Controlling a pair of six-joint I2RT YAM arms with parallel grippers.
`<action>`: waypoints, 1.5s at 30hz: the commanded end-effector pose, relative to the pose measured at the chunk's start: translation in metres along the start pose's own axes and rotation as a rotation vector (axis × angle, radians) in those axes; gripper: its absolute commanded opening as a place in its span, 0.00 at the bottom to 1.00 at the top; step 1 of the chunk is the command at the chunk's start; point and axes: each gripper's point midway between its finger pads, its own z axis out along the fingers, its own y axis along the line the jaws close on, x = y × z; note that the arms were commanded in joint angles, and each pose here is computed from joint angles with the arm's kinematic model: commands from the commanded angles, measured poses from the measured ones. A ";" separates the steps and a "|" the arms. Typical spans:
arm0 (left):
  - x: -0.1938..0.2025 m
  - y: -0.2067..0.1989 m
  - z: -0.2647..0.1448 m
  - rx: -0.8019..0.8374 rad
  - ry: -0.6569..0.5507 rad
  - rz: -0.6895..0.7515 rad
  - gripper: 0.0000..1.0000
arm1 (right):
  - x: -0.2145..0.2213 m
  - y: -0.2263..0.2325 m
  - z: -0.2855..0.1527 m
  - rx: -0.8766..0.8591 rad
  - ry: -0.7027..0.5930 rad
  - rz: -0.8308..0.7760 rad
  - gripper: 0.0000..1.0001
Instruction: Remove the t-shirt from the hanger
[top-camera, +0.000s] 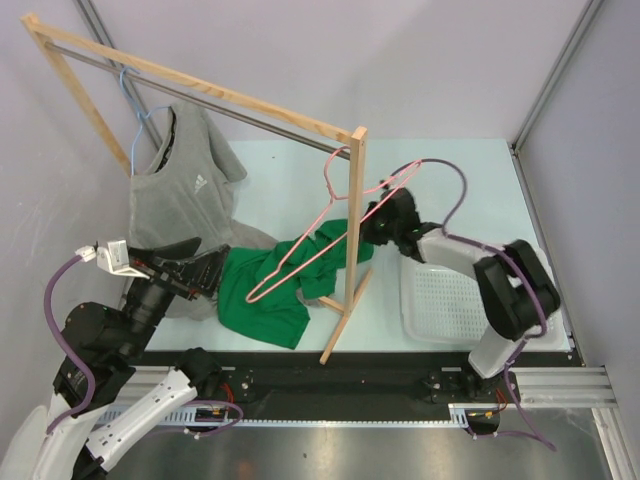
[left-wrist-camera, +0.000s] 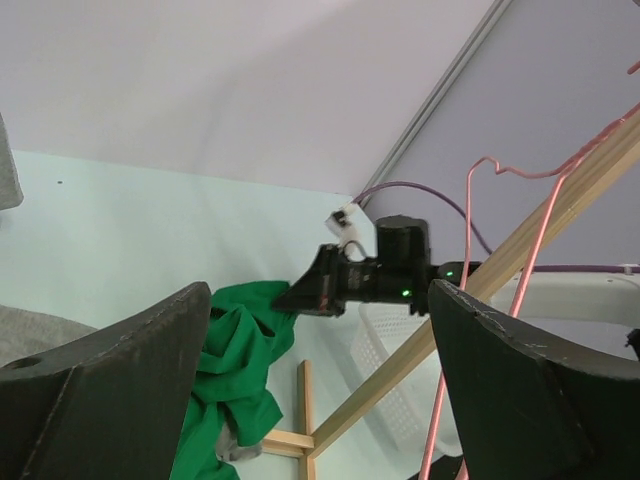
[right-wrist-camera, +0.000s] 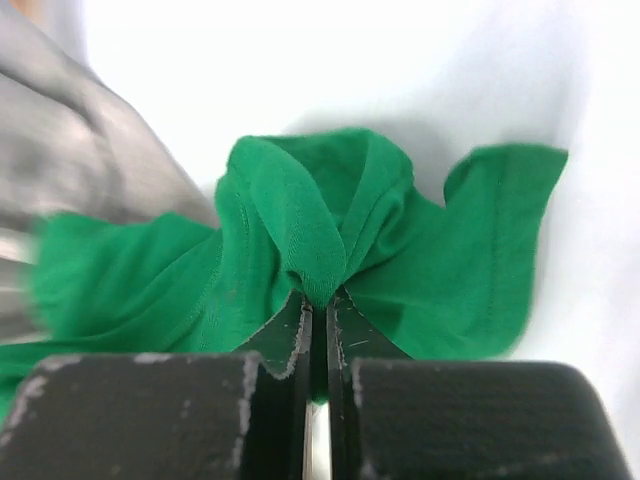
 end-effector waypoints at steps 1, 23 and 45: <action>-0.009 -0.004 0.001 0.008 -0.015 0.007 0.94 | -0.101 0.031 -0.087 -0.194 -0.236 0.137 0.00; -0.016 0.013 -0.015 -0.057 -0.084 -0.057 0.93 | -0.257 0.099 -0.459 -0.315 -0.796 0.048 0.00; -0.022 0.011 -0.023 -0.052 -0.084 -0.062 0.93 | -0.218 0.090 -0.505 -0.056 -0.917 -0.013 0.00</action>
